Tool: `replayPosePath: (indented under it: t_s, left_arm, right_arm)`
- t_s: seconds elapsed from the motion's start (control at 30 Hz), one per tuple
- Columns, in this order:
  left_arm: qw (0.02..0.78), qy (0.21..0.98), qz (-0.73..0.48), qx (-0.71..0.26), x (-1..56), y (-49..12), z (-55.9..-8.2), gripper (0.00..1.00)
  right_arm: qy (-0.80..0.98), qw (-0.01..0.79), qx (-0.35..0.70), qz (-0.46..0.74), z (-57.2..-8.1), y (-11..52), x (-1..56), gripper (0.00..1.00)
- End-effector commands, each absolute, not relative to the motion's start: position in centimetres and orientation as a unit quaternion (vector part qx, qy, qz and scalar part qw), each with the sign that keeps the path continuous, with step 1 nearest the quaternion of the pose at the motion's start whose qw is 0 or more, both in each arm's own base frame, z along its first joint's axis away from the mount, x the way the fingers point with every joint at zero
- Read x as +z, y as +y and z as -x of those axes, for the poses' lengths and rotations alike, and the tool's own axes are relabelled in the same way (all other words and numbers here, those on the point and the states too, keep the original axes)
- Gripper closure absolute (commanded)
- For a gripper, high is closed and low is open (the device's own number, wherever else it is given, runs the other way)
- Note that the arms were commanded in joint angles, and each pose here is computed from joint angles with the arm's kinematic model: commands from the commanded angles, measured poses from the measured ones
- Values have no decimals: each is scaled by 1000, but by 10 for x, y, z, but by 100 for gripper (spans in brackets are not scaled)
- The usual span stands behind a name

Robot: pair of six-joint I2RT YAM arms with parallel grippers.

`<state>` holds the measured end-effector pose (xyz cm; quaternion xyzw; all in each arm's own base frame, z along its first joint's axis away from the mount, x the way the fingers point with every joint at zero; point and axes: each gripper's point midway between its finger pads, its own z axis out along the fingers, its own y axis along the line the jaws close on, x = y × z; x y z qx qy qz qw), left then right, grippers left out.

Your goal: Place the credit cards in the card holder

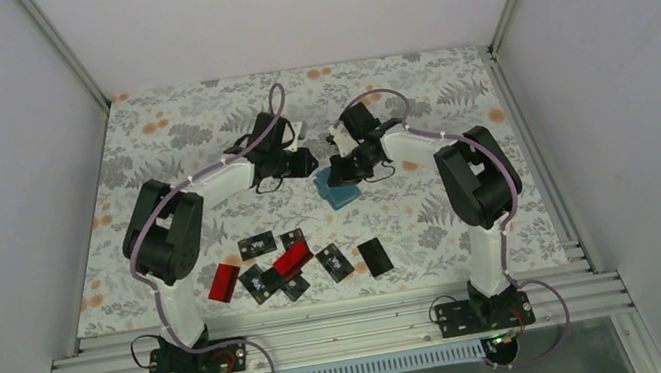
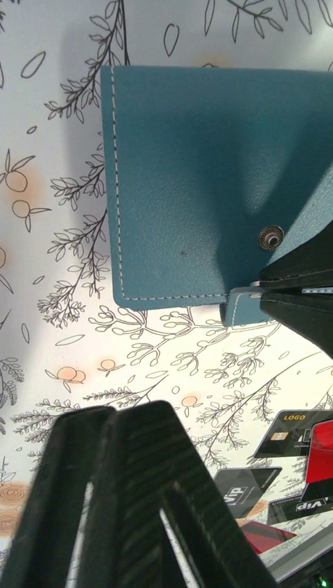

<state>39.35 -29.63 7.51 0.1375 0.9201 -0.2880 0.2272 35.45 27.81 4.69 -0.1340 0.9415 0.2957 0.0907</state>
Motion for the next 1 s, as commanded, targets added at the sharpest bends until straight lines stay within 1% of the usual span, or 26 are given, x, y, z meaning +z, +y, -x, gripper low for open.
replayPosePath:
  t_s: [0.0, 0.17, 0.37, 0.63, 0.97]
  left_arm:
    - [219, 911, -149, -316, 74, -314, -400, 84]
    - [190, 906, -167, -340, 57, -328, -394, 84]
    - [166, 913, -178, -328, 34, -328, -381, 84]
    - [155, 934, -164, -276, 2, -306, -371, 84]
    - [159, 939, -163, -258, -1, -301, -371, 85]
  right_arm:
    - [937, 90, 308, 140, -350, 284, 50, 96]
    - [936, 91, 309, 141, -350, 284, 51, 96]
    - [936, 94, 307, 141, -352, 284, 52, 96]
    - [940, 103, 295, 135, -358, 281, 60, 96]
    - [951, 104, 268, 115, -362, 267, 54, 95]
